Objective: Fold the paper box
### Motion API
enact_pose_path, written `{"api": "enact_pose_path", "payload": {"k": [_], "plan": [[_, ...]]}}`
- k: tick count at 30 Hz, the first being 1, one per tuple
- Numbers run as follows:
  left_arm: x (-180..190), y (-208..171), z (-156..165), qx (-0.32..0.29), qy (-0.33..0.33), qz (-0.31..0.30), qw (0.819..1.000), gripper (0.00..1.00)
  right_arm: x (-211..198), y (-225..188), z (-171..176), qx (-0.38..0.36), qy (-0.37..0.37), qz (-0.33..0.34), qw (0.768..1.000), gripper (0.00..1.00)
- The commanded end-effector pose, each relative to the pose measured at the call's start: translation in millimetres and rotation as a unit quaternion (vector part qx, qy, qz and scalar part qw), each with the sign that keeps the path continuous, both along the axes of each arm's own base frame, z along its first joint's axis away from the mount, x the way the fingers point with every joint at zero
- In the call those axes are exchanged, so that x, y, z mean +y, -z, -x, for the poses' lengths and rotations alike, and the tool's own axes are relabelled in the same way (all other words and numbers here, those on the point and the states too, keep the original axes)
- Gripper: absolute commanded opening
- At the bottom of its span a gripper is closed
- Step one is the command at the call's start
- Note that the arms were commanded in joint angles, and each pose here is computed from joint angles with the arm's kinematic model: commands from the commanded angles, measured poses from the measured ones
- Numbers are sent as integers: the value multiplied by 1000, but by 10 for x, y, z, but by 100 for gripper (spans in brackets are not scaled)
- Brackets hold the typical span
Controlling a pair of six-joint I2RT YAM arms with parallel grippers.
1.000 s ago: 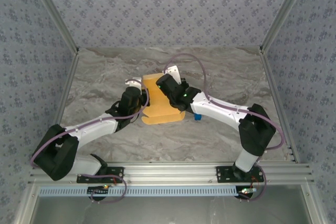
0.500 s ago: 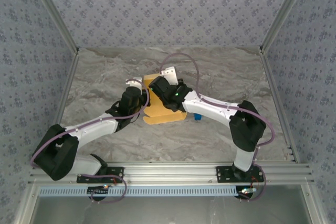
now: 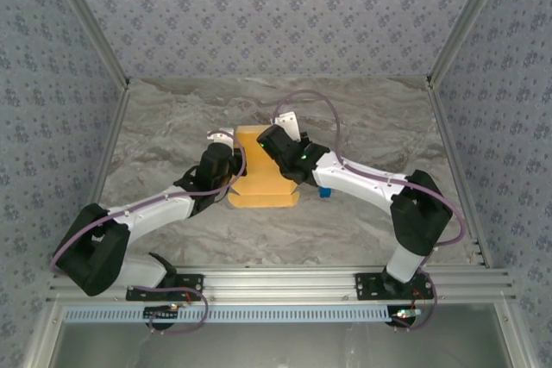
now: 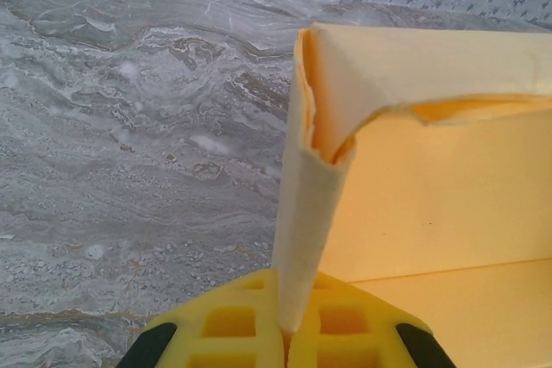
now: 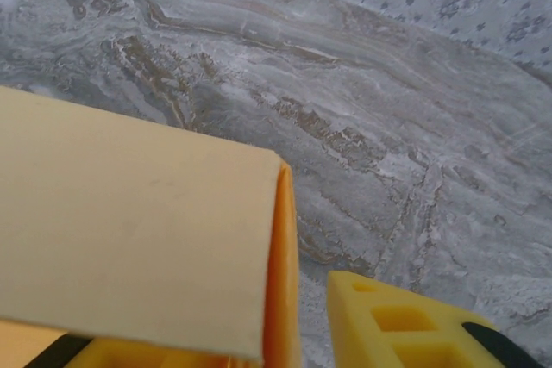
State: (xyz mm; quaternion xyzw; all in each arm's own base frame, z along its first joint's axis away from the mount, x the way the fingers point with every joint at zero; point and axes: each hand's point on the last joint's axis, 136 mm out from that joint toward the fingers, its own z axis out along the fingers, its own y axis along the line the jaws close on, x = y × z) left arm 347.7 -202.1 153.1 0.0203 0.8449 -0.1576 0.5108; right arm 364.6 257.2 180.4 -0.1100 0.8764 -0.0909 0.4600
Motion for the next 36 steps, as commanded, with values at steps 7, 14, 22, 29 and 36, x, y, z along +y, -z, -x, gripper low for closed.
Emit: {"api": "enact_pose_path", "payload": {"k": [7, 14, 22, 29, 36], "plan": [[-12, -163, -55, -20, -7, 10, 1000, 0, 76, 154, 129, 40, -24, -62, 997, 47], [-15, -162, -58, -20, -7, 9, 1000, 0, -45, 210, 126, 39, 1, -34, 999, 39], [-14, -154, -49, -19, -7, 10, 1000, 0, -158, 207, 63, 27, 31, 13, 999, 24], [-11, -162, -45, -20, -6, 10, 1000, 0, -276, 225, 0, 20, 71, 51, 996, 19], [-32, -140, -58, -18, -5, 12, 1000, 0, -274, 216, -2, 15, 80, 61, 995, 19]]}}
